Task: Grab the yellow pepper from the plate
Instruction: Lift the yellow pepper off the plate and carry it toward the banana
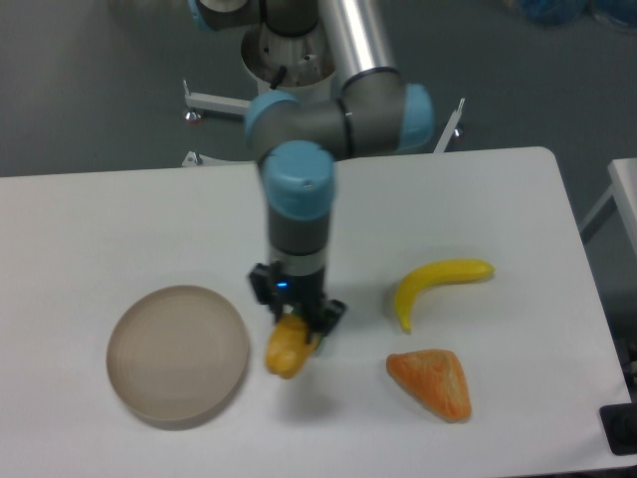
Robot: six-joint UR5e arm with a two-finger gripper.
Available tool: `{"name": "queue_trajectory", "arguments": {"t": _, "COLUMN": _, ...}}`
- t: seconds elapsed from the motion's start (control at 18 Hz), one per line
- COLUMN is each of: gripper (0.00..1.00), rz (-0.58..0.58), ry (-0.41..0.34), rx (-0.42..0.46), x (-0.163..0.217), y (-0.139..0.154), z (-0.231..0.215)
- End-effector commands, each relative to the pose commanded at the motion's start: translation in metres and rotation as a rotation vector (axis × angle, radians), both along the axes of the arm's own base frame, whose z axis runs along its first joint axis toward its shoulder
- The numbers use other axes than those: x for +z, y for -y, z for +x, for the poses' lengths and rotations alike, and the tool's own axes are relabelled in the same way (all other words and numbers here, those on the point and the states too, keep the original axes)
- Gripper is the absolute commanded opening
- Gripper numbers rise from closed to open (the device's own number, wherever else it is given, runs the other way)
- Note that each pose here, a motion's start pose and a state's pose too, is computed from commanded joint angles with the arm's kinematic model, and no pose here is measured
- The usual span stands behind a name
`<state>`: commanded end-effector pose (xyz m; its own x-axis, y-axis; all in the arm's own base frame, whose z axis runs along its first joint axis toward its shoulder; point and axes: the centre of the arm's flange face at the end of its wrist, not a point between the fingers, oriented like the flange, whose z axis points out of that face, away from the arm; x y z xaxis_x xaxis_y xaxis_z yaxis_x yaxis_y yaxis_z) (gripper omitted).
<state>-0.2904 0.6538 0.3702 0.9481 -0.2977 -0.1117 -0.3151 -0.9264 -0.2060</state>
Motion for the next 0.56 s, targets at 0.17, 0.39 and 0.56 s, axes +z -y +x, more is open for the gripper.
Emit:
{"name": "queue_trajectory", "arguments": {"t": 0.17, "gripper": 0.39, "rz": -0.006, "ry": -0.015, "rx": -0.015, "x": 0.004, "y": 0.018, "z": -0.036}}
{"name": "queue_trajectory", "arguments": {"t": 0.39, "gripper": 0.39, "rz": -0.003, "ry": -0.038, "rx": -0.036, "x": 0.010, "y": 0.032, "z": -0.063}}
{"name": "queue_trajectory", "arguments": {"t": 0.56, "gripper": 0.39, "rz": -0.005, "ry": -0.044, "rx": -0.047, "x": 0.009, "y": 0.036, "z": -0.069}}
